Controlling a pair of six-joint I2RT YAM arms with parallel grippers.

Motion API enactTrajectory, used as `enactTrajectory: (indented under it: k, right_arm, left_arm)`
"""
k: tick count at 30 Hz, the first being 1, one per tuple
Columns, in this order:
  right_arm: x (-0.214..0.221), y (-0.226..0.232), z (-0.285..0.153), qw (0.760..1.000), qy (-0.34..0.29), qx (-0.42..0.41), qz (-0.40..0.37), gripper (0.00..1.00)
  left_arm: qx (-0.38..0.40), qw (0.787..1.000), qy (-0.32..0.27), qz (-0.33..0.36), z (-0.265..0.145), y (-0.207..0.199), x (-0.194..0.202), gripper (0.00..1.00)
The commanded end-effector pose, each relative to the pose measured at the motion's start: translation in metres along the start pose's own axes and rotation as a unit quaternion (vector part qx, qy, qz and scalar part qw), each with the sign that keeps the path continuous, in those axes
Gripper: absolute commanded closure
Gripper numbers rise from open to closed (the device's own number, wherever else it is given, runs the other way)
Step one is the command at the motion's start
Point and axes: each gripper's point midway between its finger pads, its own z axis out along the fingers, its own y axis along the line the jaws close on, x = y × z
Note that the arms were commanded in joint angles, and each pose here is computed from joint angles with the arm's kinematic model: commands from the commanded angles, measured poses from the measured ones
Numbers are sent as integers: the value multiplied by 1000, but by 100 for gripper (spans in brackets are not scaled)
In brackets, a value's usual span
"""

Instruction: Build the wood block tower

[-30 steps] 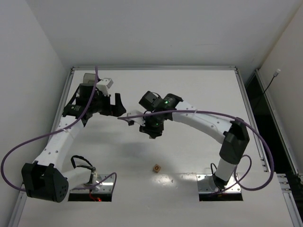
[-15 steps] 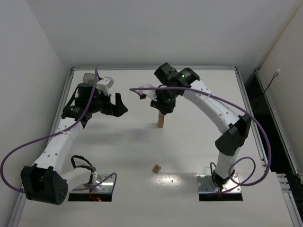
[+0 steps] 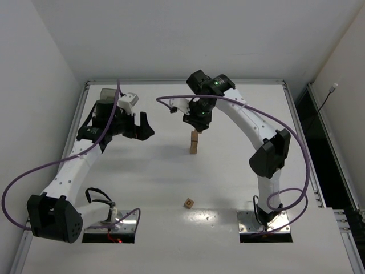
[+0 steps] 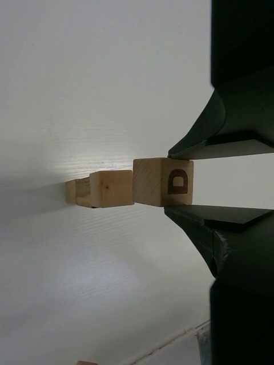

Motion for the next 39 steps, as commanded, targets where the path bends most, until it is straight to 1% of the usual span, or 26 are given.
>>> enactTrajectory:
  k: [1,6,15,19,23,24,25,39]
  right_arm:
    - [-8,-1,-7,1000,-11,-2,-27,99]
    - [-11,2,-8,999,-11,-5,-48,97]
    - [-13,-2,0,998,2,-6,-60,97]
    - [-17,6,3,998,3,-13,-68,97]
    - [-15,5,7,998,10,-13,-63,97]
    - [-11,5,12,998,19,-16,-61,97]
    - [-11,5,12,998,20,-16,-61,96]
    - [-7,7,20,998,33,-18,-60,95]
  left_arm:
    - [7,999,-30,17,0,-4,-23,4]
    - [11,999,-26,15,2,-4,-21,4]
    - [15,1000,-21,8,5,-4,-21,4]
    - [15,1000,-21,8,8,-3,-21,4]
    - [20,1000,-21,8,8,-5,-21,4]
    - [20,1000,-17,6,10,-4,-19,4]
    - [20,1000,-17,6,10,-4,-19,4]
    - [20,1000,-17,2,10,-4,-19,4]
